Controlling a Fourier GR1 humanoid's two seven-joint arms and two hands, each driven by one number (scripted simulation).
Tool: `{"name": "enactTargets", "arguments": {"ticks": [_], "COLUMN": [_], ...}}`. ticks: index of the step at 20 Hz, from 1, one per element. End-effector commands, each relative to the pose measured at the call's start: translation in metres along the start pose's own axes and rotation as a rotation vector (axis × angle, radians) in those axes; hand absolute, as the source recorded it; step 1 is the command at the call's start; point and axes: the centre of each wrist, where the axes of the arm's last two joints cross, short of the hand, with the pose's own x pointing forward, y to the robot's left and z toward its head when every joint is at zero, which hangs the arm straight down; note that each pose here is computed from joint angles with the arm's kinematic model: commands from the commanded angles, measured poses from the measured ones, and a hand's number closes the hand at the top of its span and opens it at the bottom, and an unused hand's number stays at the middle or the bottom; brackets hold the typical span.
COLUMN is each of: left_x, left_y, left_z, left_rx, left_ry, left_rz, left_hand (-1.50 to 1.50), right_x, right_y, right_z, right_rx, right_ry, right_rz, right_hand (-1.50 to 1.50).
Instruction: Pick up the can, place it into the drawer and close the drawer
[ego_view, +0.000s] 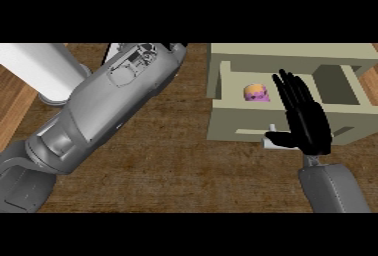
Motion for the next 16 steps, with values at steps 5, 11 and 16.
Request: {"name": "enactTargets", "arguments": {"ticks": [5, 11, 16], "left_x": [0.001, -0.001, -0.012], "left_y": [0.033, 0.054, 0.075], "left_z": [0.002, 0.003, 0.009], "left_rx": [-0.017, -0.005, -0.021], "left_ry": [0.008, 0.031, 0.035], "left_rz": [0.000, -0.011, -0.016], "left_hand": [-1.50, -1.50, -1.50], "right_x": [-0.025, -0.026, -0.020], "right_y": [0.048, 0.052, 0.054], "right_z": [-0.008, -0.040, -0.069], "right_rx": [0.055, -0.024, -0.055], "right_ry": [0.072, 0.070, 0.086], "right_rz": [0.074, 0.116, 0.127], "right_hand": [-1.50, -1.50, -1.50]}}
